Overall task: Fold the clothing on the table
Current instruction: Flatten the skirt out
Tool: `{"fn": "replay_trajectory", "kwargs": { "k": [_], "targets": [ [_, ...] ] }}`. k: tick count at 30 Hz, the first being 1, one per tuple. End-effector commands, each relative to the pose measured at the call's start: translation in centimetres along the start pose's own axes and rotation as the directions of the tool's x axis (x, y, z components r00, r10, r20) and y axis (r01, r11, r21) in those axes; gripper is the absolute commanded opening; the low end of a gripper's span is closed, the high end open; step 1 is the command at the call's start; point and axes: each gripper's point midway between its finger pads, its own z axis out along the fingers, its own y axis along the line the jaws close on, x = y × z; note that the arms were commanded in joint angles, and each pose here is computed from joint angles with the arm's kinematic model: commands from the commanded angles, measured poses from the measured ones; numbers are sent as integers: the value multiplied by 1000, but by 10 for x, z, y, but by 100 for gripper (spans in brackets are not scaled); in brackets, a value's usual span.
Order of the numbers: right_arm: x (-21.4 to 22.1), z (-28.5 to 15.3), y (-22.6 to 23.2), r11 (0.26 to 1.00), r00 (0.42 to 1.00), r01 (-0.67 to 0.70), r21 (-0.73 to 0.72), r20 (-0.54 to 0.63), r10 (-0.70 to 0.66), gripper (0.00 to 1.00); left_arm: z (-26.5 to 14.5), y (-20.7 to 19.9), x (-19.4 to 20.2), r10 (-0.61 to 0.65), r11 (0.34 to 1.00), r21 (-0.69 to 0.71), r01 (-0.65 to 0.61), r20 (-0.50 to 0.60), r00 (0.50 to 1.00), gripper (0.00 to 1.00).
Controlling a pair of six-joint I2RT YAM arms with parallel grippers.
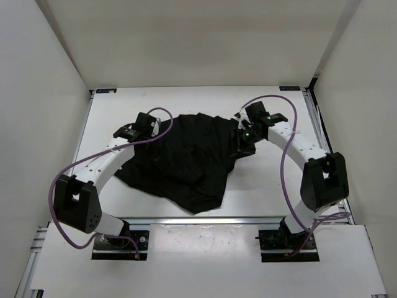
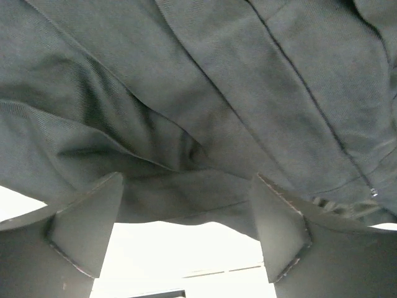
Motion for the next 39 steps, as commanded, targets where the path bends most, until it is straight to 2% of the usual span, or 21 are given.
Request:
{"fn": "replay_trajectory", "kwargs": {
  "k": [1,5,7,13,17,19,22,23,24,26,27,28,30,33,35,36,37,39],
  "targets": [
    [-3,8,48,982,987,148,-115,-44,-154,61,-10,0,-16,35,998,-50,-31,63,997,99],
    [-7,34,83,950,953,276,-149,-89,-290,61,-10,17,-15,-29,997,-67,32,49,998,99],
    [-17,41,99,923,927,356,-148,-70,-368,61,-10,27,-12,-52,995,-82,56,51,997,99],
    [-5,84,121,860,843,490,-146,-171,-510,62,-17,51,-10,-108,983,-139,117,73,992,99],
    [11,91,142,812,793,564,-149,-175,-583,62,-15,56,-3,-140,979,-137,148,67,988,98],
    [14,94,133,820,794,557,-134,-202,-573,62,-17,58,0,-144,979,-138,152,64,988,99],
    [25,102,123,798,759,589,-131,-249,-601,62,-17,60,5,-148,978,-141,155,58,987,99],
    [40,110,120,782,730,609,-131,-293,-617,61,-16,62,9,-153,976,-150,159,52,987,99],
    [39,110,119,782,730,611,-124,-294,-617,61,-16,62,9,-151,976,-150,158,52,987,99],
    [52,116,121,758,697,638,-132,-320,-642,57,-17,63,12,-156,976,-147,161,50,987,99],
    [60,121,118,756,686,638,-143,-339,-643,47,-18,63,11,-160,976,-143,166,55,986,99],
    [62,121,118,760,686,634,-141,-351,-637,17,-19,64,12,-164,975,-144,170,57,985,99],
    [62,122,115,770,690,624,-131,-370,-622,0,-18,64,15,-167,975,-143,173,54,985,99],
    [31,95,127,759,715,642,-103,-276,-642,0,-18,66,16,-176,973,-142,183,61,982,99],
    [-6,56,145,767,757,635,-97,-120,-642,0,-18,65,18,-178,973,-136,184,58,982,99],
    [-27,25,159,771,775,628,-109,-6,-632,0,-18,65,19,-175,974,-135,181,54,983,99],
    [-40,7,171,765,775,632,-123,70,-628,0,-19,63,19,-170,975,-133,176,57,984,99],
    [-65,-53,191,740,733,666,-92,263,-627,0,-18,59,17,-168,977,-123,174,58,984,99]
  ]
}}
